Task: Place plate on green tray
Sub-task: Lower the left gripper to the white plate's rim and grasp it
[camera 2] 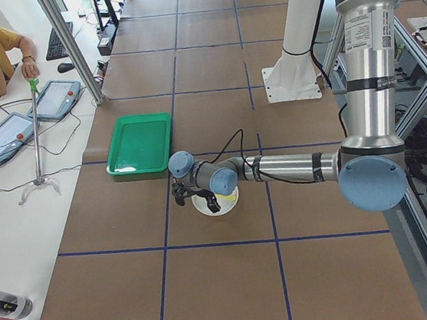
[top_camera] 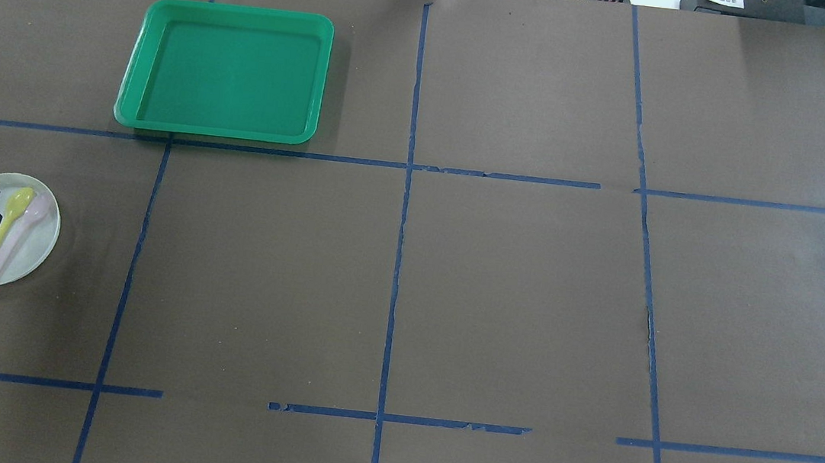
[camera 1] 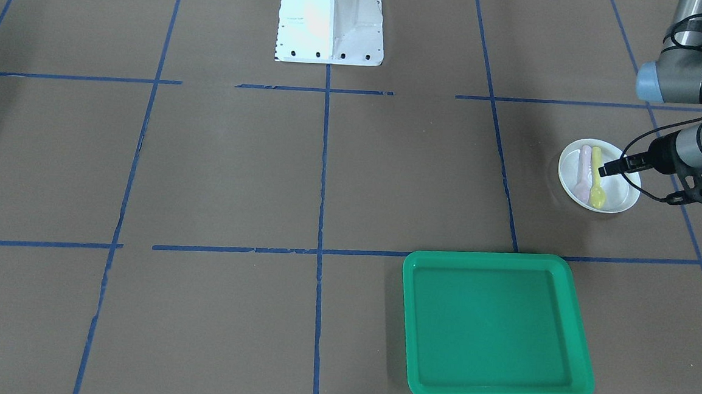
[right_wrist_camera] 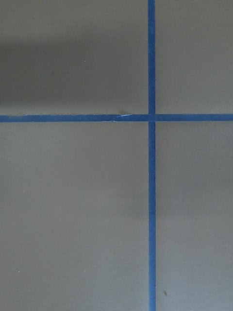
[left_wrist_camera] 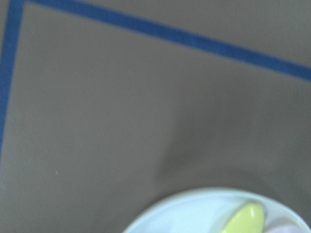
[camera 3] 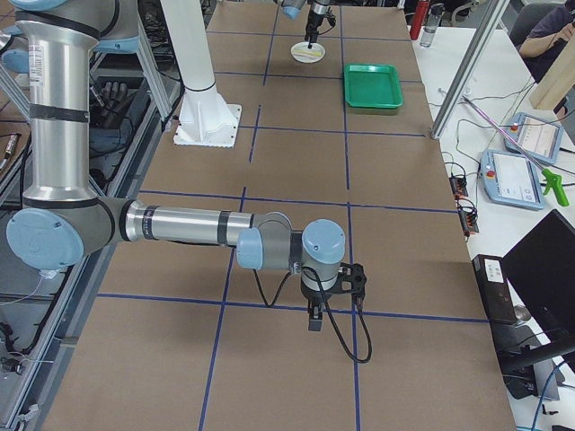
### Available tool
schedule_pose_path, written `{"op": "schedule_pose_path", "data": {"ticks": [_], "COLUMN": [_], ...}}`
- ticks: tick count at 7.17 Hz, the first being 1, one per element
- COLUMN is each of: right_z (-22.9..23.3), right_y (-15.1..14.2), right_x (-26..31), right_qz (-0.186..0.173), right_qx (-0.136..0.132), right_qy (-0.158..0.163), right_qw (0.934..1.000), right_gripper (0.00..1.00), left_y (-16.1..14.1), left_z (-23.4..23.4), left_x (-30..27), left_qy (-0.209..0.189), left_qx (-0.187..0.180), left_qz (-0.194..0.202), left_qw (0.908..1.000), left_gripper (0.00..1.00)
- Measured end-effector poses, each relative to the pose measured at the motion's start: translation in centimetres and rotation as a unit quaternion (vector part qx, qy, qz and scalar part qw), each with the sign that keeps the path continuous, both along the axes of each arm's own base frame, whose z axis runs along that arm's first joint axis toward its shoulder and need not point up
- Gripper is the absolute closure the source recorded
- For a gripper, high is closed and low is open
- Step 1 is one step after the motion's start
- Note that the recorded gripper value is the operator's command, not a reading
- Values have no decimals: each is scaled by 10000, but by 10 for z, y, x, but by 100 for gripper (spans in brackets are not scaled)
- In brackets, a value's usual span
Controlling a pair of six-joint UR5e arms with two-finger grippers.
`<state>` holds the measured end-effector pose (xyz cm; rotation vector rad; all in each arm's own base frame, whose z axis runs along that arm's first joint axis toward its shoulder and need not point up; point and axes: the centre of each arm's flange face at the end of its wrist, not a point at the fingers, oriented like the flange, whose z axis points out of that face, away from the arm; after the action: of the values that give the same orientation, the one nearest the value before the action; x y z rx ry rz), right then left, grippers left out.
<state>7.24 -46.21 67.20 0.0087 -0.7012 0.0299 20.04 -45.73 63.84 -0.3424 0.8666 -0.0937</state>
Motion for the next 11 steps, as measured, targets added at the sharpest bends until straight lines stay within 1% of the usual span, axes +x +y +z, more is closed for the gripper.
{"op": "schedule_pose_path", "data": {"ticks": [2,4,6,7,8,10,11], "right_z": [0,0,0,0,0,0,0], "right_y": [0,0,0,0,0,0,0], "right_x": [0,0,0,0,0,0,0], "right_qz": [-2,-3,-3,-3,-3,-3,-3], "right_qx": [1,2,2,2,2,2,2], "right_qy": [0,0,0,0,0,0,0], "right_qw": [10000,10000,10000,10000,10000,10000,10000], "right_gripper": [0,0,0,0,0,0,0], "left_y": [19,39,47,49,51,48,48], "left_z": [7,16,38,53,64,65,62], "left_x": [-3,-17,-22,-24,-24,-23,-22], "left_qy": [-114,-304,-366,-351,-328,-277,-223], "left_qx": [85,241,215,221,239,279,272], "left_qz": [67,26,20,14,6,-8,-4], "left_qw": [9999,9992,9991,9991,9992,9992,9994], "left_gripper": [0,0,2,6,20,90,100]}}
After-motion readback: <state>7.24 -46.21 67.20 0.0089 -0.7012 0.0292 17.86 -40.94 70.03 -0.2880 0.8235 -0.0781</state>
